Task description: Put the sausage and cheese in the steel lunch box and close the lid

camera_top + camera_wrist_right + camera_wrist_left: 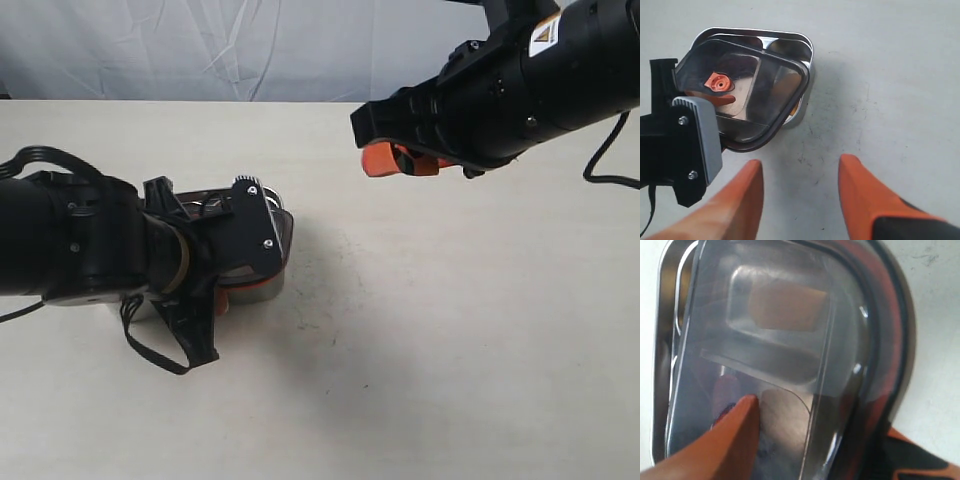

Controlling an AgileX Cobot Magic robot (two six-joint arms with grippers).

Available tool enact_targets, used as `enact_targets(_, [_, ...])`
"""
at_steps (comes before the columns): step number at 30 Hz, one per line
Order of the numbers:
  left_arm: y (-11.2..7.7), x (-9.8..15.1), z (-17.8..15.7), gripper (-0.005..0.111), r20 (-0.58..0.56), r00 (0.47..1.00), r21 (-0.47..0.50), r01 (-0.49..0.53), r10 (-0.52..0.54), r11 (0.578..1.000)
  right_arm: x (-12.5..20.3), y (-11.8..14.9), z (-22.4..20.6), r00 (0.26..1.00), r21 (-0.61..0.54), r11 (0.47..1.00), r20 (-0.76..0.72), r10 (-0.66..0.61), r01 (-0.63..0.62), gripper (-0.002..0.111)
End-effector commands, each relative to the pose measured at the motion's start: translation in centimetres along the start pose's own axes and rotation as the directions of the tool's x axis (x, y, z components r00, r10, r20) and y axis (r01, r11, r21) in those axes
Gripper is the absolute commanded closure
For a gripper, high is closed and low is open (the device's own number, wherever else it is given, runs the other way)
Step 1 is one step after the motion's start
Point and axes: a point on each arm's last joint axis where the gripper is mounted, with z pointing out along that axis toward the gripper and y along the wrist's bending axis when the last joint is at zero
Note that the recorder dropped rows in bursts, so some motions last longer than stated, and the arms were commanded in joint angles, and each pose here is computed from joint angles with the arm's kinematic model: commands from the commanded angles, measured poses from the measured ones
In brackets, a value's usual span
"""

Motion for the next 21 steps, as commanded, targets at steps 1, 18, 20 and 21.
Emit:
enact_targets(1, [-1.0, 0.5, 0.3, 0.059, -0.045, 0.988, 0.071, 0.153, -0.15, 0.986, 0.3, -0.1, 0.2, 0.999, -0.015, 0.999, -0.009, 0.042, -0.042, 0.062])
enact_targets(18, [-1.0, 0.5, 0.3, 0.059, -0.043, 0.987, 0.076, 0.16, -0.157, 0.984, 4.0, -1.2, 6.0, 0.947, -0.079, 0.945, -0.084, 0.311, -0.317, 0.109])
enact_targets(20, [-1.0, 0.5, 0.3, 0.059, -0.043, 0.987, 0.076, 0.16, -0.157, 0.984, 4.1, -1.1, 7.1, 0.941, -0.11, 0.937, -0.101, 0.322, -0.332, 0.109])
enact_targets(21, [-1.0, 0.5, 0.3, 0.059, -0.043, 0.987, 0.076, 0.16, -0.157, 0.984, 4.1, -1.1, 7.5, 0.936, -0.121, 0.93, -0.112, 0.335, -0.347, 0.109])
